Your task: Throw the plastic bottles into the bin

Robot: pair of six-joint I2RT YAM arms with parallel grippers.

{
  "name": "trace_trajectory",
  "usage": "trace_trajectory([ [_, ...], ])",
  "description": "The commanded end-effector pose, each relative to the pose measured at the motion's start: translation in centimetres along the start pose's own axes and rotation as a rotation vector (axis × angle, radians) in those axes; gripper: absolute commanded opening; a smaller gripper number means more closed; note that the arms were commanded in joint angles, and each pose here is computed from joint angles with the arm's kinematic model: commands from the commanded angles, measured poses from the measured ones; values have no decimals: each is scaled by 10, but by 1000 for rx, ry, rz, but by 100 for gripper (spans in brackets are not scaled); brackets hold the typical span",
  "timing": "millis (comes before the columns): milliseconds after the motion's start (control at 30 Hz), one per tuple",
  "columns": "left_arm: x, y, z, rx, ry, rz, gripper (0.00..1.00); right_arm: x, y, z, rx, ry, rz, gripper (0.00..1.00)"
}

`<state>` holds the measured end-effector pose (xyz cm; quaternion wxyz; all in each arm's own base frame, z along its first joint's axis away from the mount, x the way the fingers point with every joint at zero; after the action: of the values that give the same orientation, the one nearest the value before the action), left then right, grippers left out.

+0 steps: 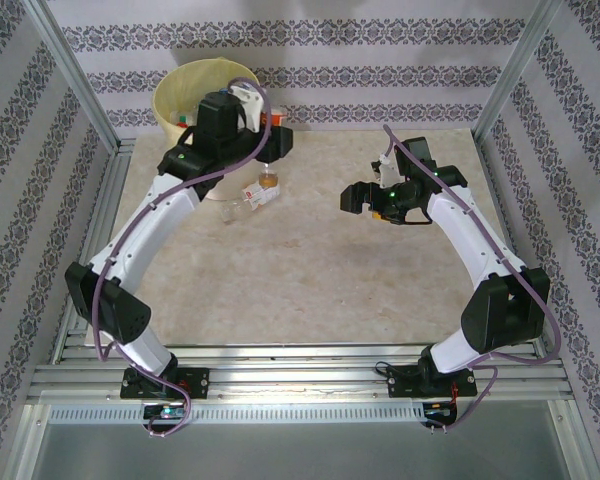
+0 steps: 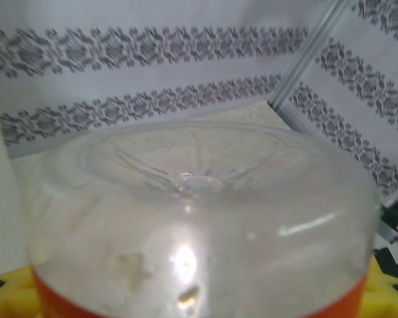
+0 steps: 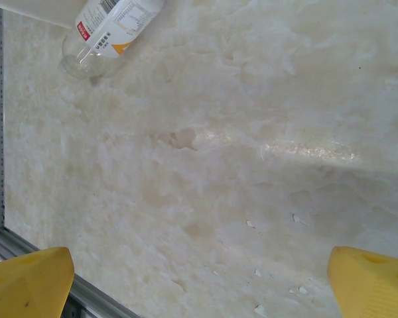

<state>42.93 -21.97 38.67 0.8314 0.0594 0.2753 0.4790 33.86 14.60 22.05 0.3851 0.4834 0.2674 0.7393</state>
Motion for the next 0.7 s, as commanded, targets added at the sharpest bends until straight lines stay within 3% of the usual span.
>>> trace_trajectory([
  [0, 2, 30, 40, -160, 20, 1, 16, 10, 1, -1, -1, 40, 27, 98],
  [367, 16, 80, 88, -329, 58, -17, 16, 12, -2, 3, 7, 48, 34, 98],
  [667, 10, 131, 144, -581, -10, -35, 16, 14, -4, 8, 13, 55, 41, 98],
])
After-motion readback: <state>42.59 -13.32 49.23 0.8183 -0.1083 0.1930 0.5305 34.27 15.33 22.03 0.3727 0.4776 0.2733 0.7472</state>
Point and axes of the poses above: each hand's point on the last joint's axis, 136 mm out from that joint toward the fingers, its own y axis back along the fingers, its own x axis along the line the jaws close on, z = x × y, the point moved 2 cm from there along y, back along the fingers, and after that the axes turned 8 degrees about y, right-handed, at the moved point
